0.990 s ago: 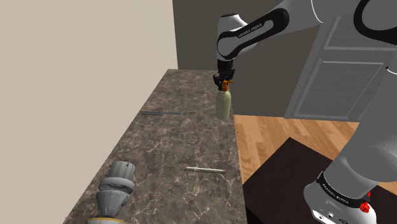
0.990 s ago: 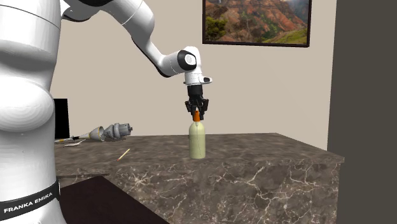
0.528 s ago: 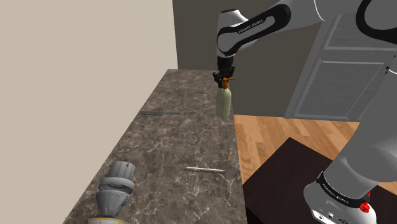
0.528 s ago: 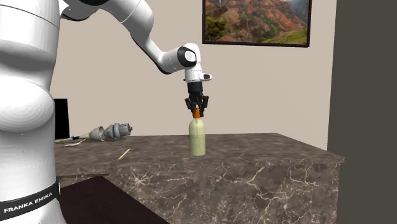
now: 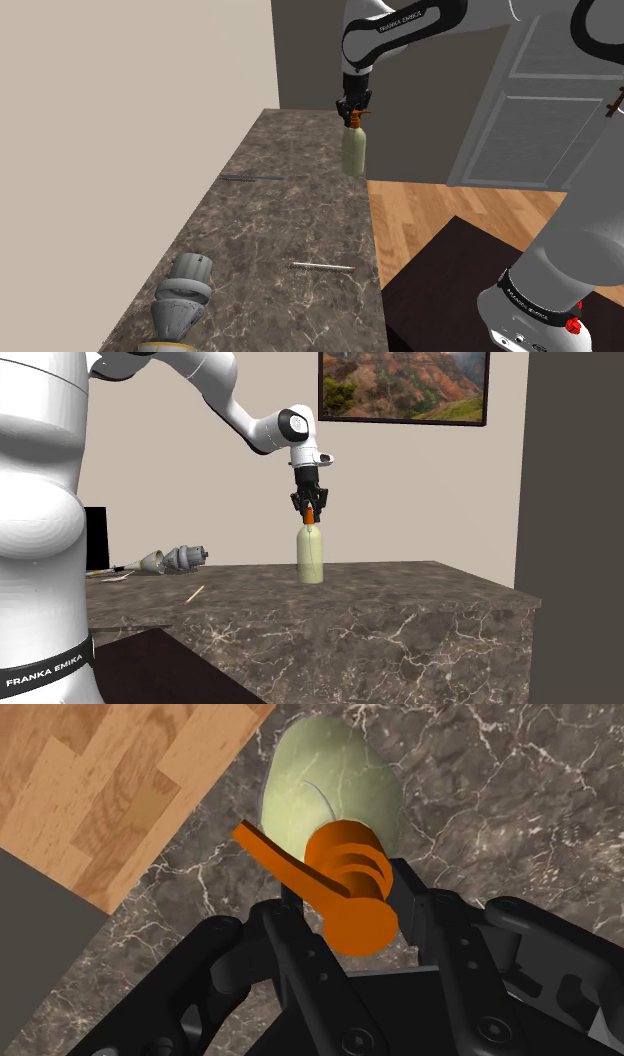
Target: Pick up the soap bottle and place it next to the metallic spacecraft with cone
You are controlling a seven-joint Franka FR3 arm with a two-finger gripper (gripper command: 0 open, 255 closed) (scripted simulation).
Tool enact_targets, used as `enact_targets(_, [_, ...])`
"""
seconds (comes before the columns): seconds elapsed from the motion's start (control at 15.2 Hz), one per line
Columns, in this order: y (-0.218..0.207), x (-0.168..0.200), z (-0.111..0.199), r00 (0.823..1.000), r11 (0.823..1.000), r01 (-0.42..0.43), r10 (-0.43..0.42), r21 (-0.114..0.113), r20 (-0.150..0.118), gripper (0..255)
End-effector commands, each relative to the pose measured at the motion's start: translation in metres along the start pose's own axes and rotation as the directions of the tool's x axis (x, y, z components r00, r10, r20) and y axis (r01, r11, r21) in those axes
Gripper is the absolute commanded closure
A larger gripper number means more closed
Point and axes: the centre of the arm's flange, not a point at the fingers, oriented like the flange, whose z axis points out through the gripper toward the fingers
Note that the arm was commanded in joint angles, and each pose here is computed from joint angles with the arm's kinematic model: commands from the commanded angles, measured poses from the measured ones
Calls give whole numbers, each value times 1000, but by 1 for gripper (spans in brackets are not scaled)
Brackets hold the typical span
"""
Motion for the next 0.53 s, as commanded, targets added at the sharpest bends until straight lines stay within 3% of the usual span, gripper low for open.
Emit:
enact_targets(0.0, [1, 0, -10, 1000, 1000, 0, 0, 0, 0, 255])
enact_targets(0.46, [5, 2, -47, 1000, 1000, 0, 0, 0, 0, 255])
